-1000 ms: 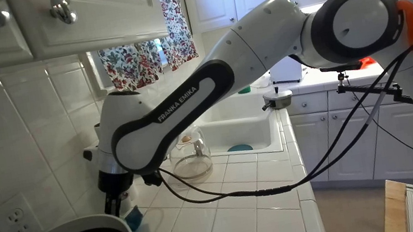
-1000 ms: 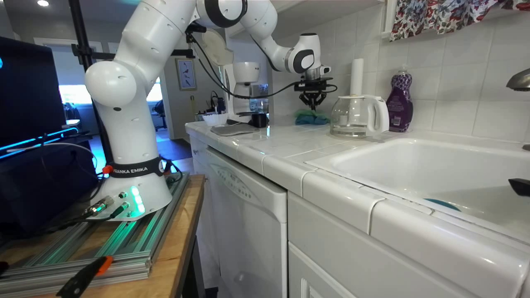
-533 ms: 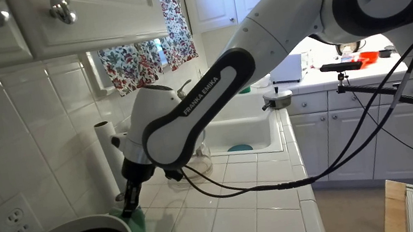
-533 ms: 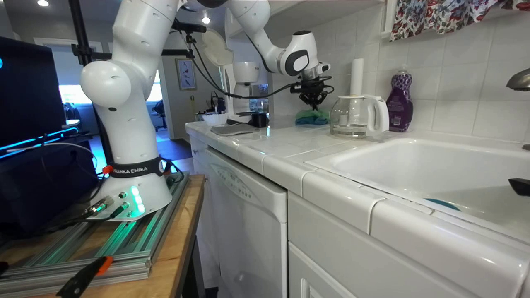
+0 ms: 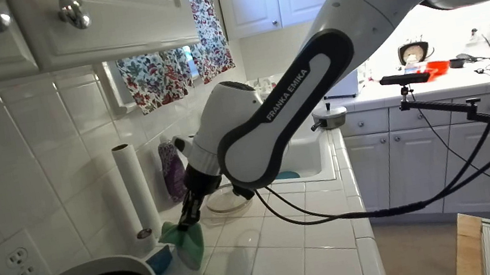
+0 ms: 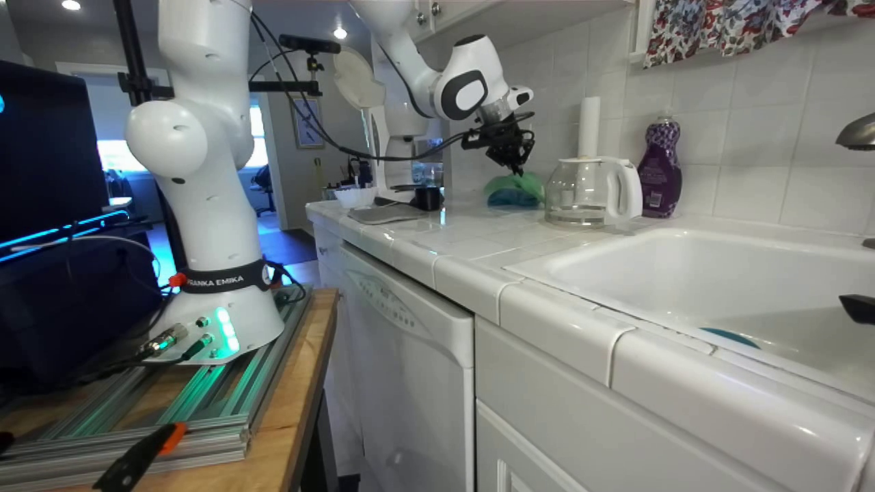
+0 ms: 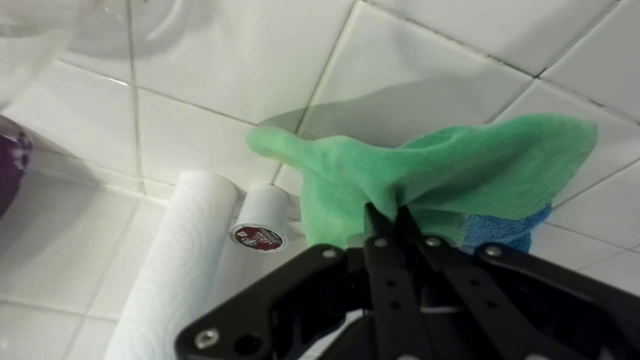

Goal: Use the green towel to wipe the coffee maker.

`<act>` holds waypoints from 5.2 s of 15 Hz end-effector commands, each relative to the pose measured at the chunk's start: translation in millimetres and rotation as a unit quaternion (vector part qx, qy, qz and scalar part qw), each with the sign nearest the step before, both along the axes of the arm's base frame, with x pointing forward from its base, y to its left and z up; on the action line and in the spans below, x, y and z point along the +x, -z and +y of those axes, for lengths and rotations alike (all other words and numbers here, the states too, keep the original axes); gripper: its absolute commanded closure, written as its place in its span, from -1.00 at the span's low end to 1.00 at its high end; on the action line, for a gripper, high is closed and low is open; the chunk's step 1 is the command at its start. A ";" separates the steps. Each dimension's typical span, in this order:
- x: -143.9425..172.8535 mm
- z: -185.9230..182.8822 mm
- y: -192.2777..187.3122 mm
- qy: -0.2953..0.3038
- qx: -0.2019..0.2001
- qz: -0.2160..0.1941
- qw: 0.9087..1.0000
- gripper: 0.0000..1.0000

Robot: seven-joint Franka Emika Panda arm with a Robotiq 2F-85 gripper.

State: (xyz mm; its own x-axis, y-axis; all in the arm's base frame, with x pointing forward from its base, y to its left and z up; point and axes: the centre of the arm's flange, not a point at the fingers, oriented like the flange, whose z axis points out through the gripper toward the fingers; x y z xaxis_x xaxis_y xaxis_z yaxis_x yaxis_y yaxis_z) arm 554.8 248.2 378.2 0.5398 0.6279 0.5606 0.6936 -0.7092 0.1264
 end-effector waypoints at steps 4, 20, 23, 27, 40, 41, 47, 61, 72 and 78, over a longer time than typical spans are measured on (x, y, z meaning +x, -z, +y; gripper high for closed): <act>-84.7 -42.3 -44.6 0.054 -0.014 -0.015 0.998 0.97; -172.0 -142.1 -139.4 0.398 -0.024 0.009 0.917 0.97; -162.4 -146.9 -143.1 0.399 -0.005 0.011 0.917 0.97; -162.1 -148.7 -143.9 0.401 -0.003 0.012 0.916 0.89; -103.2 -174.1 -158.1 0.467 0.065 -0.005 0.882 0.97; -96.3 -178.6 -160.6 0.472 0.072 -0.001 0.878 0.97; -52.4 -193.5 -168.0 0.486 0.104 0.024 0.868 0.97; 15.9 -246.1 -174.8 0.472 0.246 0.113 0.839 0.97; 24.6 -239.4 -144.0 0.488 0.238 0.195 0.817 0.97; 16.0 -238.6 -140.2 0.485 0.228 0.182 0.825 0.89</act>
